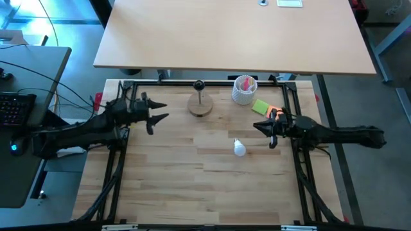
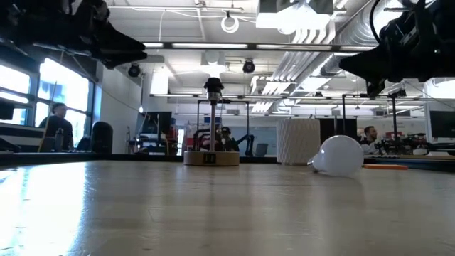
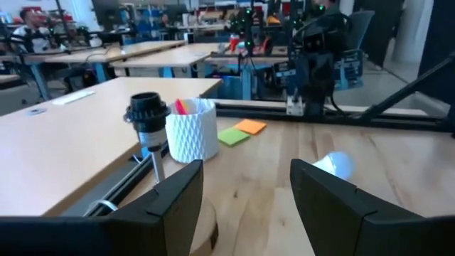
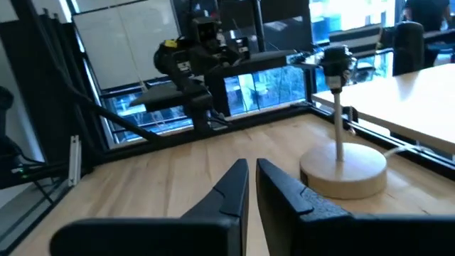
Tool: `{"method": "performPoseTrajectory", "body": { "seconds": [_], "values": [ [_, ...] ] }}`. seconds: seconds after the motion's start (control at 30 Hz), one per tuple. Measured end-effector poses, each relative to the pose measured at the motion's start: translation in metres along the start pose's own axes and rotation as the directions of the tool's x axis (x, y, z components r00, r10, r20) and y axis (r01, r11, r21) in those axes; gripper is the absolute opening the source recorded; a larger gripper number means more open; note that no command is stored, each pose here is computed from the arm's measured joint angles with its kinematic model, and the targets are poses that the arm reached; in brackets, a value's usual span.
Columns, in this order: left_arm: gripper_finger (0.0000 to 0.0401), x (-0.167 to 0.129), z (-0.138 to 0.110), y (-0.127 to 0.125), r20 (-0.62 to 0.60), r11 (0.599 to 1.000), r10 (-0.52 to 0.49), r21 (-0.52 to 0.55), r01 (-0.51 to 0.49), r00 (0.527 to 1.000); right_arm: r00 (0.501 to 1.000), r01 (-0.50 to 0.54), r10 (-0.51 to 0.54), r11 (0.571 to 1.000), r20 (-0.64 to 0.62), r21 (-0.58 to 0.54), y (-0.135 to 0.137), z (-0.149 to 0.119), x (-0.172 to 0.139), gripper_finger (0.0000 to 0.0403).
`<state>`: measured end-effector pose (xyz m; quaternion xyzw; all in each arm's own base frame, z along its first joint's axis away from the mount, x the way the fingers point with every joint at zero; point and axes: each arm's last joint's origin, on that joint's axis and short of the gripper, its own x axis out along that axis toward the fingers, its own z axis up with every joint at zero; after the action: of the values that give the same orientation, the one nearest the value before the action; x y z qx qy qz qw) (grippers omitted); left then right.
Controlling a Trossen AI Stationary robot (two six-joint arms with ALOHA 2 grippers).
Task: Screw lightbulb
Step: Return to Home Position
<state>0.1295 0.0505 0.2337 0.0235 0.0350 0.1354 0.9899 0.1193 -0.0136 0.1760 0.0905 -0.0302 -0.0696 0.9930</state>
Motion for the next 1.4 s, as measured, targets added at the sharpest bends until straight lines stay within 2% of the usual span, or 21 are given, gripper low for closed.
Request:
{"method": "performPoseTrajectory", "body": {
  "seconds": [0.13, 0.33, 0.5, 0.7, 0.87, 1.03, 1.13, 1.27, 1.4],
  "values": [
    [0.0207, -0.011, -0.012, -0.002, 0.029, 1.000, -0.015, 0.003, 0.015, 0.999, 1.000, -0.017, 0.017, 0.999, -0.011, 0.033, -0.003, 0.000, -0.007, 0.0023],
    [0.0207, -0.023, -0.034, -0.004, 0.090, 1.000, 0.015, 0.009, -0.016, 0.996, 0.988, -0.139, 0.146, 0.983, -0.053, 0.119, -0.002, -0.005, -0.015, 0.0023],
    [0.0207, -0.034, -0.041, -0.006, 0.151, 0.999, 0.002, -0.047, 0.005, 0.989, 0.985, -0.121, 0.139, 0.979, -0.106, 0.164, -0.003, -0.010, -0.018, 0.0023],
    [0.0207, -0.044, -0.047, -0.009, 0.126, 0.995, -0.013, -0.092, 0.024, 0.992, 0.979, -0.158, 0.176, 0.974, -0.106, 0.165, -0.001, -0.010, -0.019, 0.0023],
    [0.0207, -0.038, -0.063, -0.015, 0.115, 0.987, -0.068, -0.136, 0.084, 0.991, 0.978, -0.165, 0.182, 0.974, -0.106, 0.153, -0.001, -0.010, -0.019, 0.0023],
    [0.0207, -0.037, -0.064, -0.019, 0.111, 0.994, -0.014, -0.107, 0.026, 0.994, 0.972, -0.190, 0.210, 0.967, -0.109, 0.170, 0.000, -0.010, -0.019, 0.0023],
    [0.0207, -0.037, -0.063, -0.019, 0.119, 0.998, 0.021, -0.060, -0.014, 0.993, 0.974, -0.181, 0.196, 0.974, -0.110, 0.137, -0.001, -0.010, -0.019, 0.0023],
    [0.0207, -0.035, -0.069, -0.021, 0.057, 0.996, -0.010, -0.084, 0.015, 0.998, 0.990, -0.086, 0.087, 0.996, -0.114, 0.012, -0.004, -0.012, -0.018, 0.0023],
    [0.0207, -0.035, -0.070, -0.021, 0.043, 0.996, -0.010, -0.093, 0.014, 0.999, 0.994, -0.013, 0.005, 0.997, -0.109, -0.076, -0.007, -0.013, -0.018, 0.0023]
  ]
}}
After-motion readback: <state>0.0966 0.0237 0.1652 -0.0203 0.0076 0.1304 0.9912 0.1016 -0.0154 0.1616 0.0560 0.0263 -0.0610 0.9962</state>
